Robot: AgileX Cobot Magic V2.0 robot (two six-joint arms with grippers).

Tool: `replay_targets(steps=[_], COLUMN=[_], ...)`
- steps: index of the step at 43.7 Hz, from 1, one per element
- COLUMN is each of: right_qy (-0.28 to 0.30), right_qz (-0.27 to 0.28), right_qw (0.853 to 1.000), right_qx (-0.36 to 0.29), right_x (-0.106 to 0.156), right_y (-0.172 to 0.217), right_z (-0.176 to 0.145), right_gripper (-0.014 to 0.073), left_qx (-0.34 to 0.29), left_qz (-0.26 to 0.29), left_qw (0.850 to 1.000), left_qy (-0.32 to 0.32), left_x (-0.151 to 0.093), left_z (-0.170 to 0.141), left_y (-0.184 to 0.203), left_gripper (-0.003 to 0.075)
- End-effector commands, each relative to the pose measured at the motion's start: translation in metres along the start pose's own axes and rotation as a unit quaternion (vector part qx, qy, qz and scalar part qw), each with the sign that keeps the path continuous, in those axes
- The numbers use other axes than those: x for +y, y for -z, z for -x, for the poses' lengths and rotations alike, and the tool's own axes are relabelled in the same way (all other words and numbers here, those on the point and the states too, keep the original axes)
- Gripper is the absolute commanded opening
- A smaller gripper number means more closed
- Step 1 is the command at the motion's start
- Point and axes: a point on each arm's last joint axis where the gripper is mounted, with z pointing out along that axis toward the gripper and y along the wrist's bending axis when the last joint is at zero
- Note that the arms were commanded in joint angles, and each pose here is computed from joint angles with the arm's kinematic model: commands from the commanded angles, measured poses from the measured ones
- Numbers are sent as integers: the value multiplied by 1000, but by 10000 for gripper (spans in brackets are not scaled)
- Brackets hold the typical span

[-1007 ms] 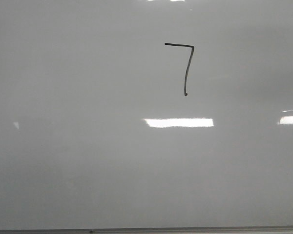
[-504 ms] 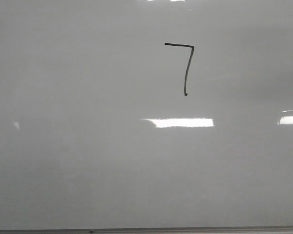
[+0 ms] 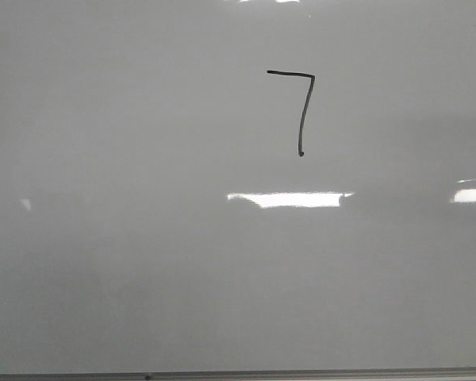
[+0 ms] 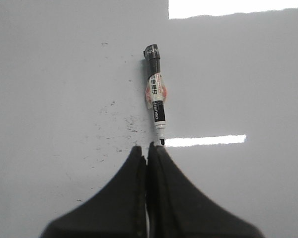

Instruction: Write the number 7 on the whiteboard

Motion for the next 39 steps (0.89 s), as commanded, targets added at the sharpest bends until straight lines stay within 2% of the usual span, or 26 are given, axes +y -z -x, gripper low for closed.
replay_targets(steps=[1, 14, 39], right_qy=[9, 8, 7], right_qz=[-9, -25, -30], right_qw=[995, 987, 988], right_qx=[-94, -156, -149], right_x=[-2, -5, -5], right_y=[0, -8, -8], right_z=[-8, -58, -58], right_gripper=[-69, -69, -69], left_qx=[-45, -45, -44], left_qz=[-1, -1, -1], left_qw=[999, 999, 999], left_qy=[9, 9, 9], left_x=[0, 0, 0], left_z=[4, 4, 4], left_y=[1, 1, 1], left_gripper=[-20, -21, -21])
